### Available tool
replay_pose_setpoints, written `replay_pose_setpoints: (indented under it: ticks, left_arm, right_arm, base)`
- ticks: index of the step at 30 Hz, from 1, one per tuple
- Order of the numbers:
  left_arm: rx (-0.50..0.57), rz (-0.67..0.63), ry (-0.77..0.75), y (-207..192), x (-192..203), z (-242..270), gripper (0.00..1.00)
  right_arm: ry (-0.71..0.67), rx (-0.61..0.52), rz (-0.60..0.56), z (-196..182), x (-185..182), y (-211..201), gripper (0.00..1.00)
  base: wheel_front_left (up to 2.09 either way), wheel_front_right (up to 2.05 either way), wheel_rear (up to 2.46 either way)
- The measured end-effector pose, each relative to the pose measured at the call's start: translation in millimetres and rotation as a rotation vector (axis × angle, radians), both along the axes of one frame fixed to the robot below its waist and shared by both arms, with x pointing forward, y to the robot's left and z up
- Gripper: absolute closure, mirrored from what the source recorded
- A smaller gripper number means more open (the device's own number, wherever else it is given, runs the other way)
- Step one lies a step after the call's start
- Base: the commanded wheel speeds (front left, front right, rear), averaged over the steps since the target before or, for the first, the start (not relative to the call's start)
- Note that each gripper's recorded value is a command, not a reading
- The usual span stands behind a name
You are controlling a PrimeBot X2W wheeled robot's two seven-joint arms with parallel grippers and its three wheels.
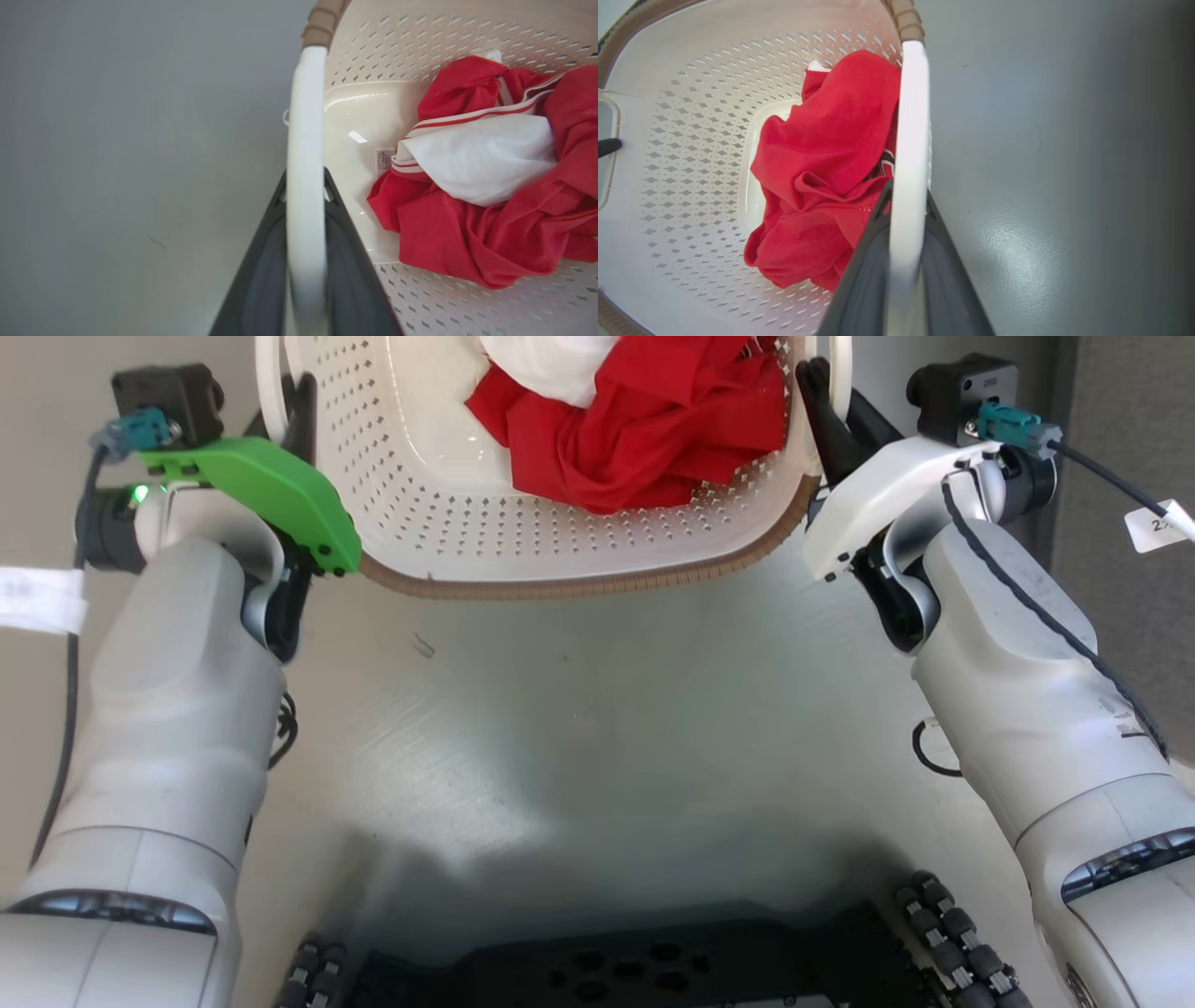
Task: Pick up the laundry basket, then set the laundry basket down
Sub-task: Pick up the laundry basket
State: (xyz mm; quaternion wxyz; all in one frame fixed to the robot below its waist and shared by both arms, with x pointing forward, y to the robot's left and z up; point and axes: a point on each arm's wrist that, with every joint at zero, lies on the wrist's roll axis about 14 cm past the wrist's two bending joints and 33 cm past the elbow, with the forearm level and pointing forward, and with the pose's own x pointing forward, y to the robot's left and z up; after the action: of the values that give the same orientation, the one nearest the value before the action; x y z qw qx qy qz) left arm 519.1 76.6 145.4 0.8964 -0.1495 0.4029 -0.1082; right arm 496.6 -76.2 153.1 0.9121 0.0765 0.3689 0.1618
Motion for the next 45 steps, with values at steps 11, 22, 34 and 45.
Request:
replay_pose_setpoints:
  ticks: [11,22,34,45]
  left_arm:
    - [-0.018,-0.004,-0.003,-10,-12,34,1.00]
    - [-0.045,-0.023,0.018,-23,-26,74,1.00]
    - [-0.056,-0.039,0.036,-28,-44,112,1.00]
    - [-0.058,-0.047,0.072,-26,-70,141,1.00]
  right_arm:
    - [0.001,-0.020,-0.010,32,-8,-10,1.00]
    - [0.003,-0.041,-0.037,67,-24,-22,1.00]
    - [0.042,-0.053,-0.043,101,-46,-26,1.00]
    - [0.105,-0.019,-0.035,128,-77,-19,1.00]
  base:
    - [0.00,0.00,0.00]
    - [0.00,0.00,0.00]
    - [0.00,0.00,0.00]
    - [0.00,0.00,0.00]
